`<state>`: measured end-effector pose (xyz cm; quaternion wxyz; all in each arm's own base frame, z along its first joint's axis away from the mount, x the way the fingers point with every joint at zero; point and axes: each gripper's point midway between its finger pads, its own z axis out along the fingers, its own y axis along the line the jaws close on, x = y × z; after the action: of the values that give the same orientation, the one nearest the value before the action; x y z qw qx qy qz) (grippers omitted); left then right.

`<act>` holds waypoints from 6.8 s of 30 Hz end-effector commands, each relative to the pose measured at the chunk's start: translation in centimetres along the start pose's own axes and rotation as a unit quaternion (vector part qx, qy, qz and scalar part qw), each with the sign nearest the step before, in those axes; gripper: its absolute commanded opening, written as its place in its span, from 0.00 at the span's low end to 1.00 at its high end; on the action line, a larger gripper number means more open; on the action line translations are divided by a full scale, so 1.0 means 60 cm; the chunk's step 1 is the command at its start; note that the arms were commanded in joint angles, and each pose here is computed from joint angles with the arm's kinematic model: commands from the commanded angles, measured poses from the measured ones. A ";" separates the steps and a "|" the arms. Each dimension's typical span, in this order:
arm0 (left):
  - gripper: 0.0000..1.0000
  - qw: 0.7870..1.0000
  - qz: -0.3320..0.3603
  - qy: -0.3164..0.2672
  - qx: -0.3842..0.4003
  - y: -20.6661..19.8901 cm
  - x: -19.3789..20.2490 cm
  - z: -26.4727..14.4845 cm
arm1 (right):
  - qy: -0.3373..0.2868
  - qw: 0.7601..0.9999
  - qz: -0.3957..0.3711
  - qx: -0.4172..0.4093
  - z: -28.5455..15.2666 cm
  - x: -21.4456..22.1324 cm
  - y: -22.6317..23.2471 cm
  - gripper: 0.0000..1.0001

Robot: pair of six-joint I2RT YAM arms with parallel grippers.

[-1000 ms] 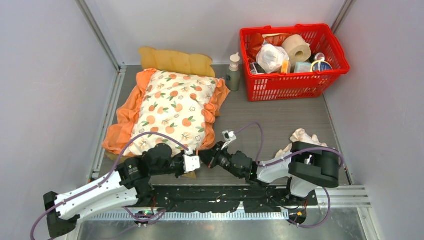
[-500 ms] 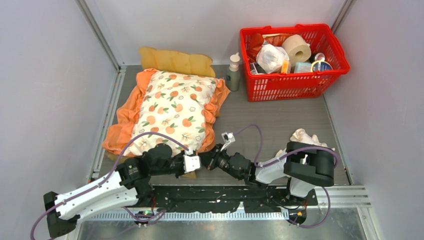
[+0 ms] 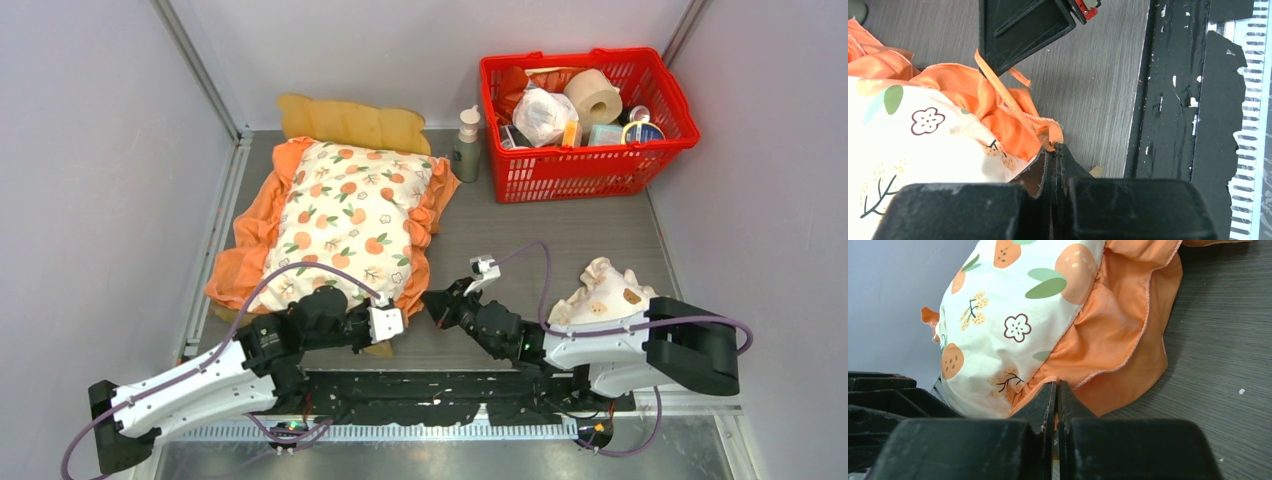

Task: Set up the pet bed
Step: Tie the ropes to the bed frame.

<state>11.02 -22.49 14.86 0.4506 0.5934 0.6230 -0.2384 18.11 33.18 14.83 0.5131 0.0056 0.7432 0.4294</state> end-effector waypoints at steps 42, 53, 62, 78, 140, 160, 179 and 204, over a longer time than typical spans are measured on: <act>0.00 0.996 0.010 -0.082 0.021 -0.009 -0.071 -0.028 | 0.046 0.980 0.145 -0.127 0.036 0.072 0.120 0.05; 0.00 0.997 0.016 -0.079 0.014 -0.005 -0.067 -0.022 | 0.071 0.968 0.195 -0.140 0.020 0.089 0.123 0.05; 0.00 0.997 0.020 -0.080 0.008 0.000 -0.069 -0.022 | 0.069 0.976 0.177 -0.105 0.005 0.086 0.089 0.05; 0.00 0.996 0.025 -0.084 0.003 0.002 -0.070 -0.025 | 0.064 0.980 0.156 -0.110 0.035 0.087 0.100 0.05; 0.00 0.996 0.059 -0.051 -0.032 0.025 -0.043 -0.016 | 0.137 0.973 0.099 -0.159 0.014 0.127 0.112 0.05; 0.00 0.997 0.042 -0.006 -0.065 0.047 -0.017 -0.002 | 0.130 0.973 0.101 -0.159 0.006 0.120 0.098 0.18; 0.00 0.998 0.019 0.026 -0.060 0.058 -0.003 0.017 | 0.090 0.983 0.081 -0.134 -0.008 0.085 0.075 0.33; 0.00 0.997 0.007 0.040 -0.065 0.069 0.004 0.024 | 0.095 0.978 0.123 -0.138 -0.012 0.115 0.114 0.24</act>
<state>14.57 -21.79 12.70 0.4344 0.5893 0.6616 -0.1623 11.02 38.83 10.67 0.3753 -0.0511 0.7555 0.5346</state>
